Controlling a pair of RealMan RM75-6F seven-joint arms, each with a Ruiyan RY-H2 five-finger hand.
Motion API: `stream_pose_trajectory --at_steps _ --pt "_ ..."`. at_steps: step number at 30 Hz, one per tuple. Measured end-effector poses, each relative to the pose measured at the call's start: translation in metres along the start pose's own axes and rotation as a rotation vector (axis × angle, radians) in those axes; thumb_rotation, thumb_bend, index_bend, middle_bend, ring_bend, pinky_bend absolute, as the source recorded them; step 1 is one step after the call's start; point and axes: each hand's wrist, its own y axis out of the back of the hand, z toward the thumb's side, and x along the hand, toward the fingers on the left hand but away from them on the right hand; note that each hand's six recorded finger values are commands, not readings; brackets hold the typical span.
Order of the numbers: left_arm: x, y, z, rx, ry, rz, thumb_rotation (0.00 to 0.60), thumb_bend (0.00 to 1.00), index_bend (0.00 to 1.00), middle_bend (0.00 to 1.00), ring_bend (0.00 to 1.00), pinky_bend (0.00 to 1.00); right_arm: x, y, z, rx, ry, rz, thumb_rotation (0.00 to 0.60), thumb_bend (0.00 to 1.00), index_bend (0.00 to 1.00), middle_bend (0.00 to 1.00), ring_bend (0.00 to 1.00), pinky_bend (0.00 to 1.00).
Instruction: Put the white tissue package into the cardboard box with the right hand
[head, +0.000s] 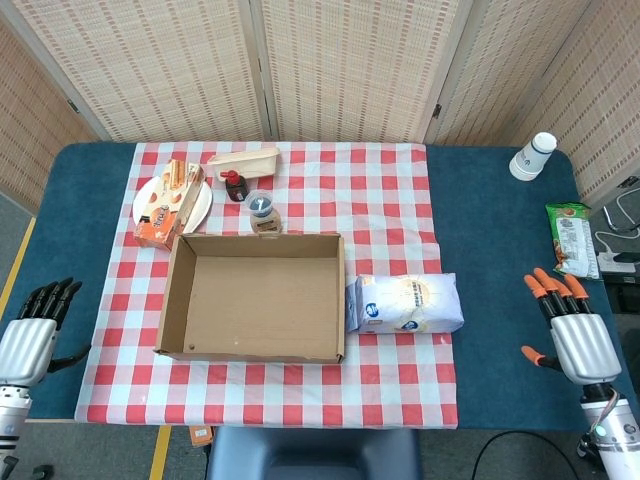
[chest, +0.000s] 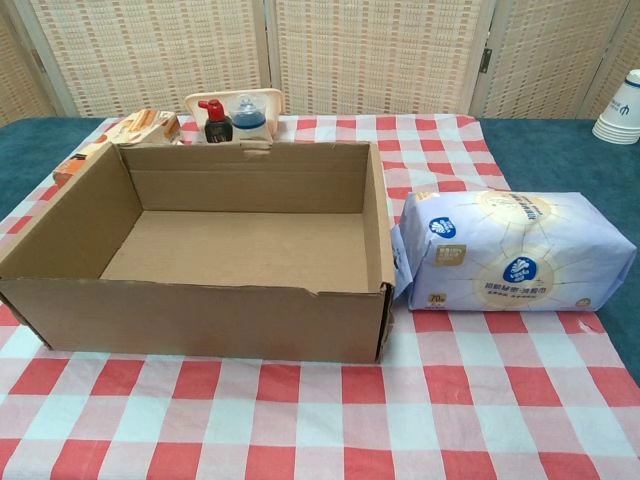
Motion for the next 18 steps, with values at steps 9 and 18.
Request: stream_pose_trajectory --at_steps 9,18 --pt "0.002 0.000 0.001 -0.011 -0.009 -0.006 0.600 0.20 0.00 0.00 0.00 0.07 -0.023 0.004 0.032 -0.036 0.071 0.138 0.600 0.00 0.00 0.00 0.00 0.00" --pt "0.001 0.001 0.001 -0.013 -0.005 -0.002 0.600 0.20 0.00 0.00 0.00 0.07 -0.068 0.017 0.072 -0.027 0.131 0.261 0.600 0.00 0.00 0.00 0.00 0.00"
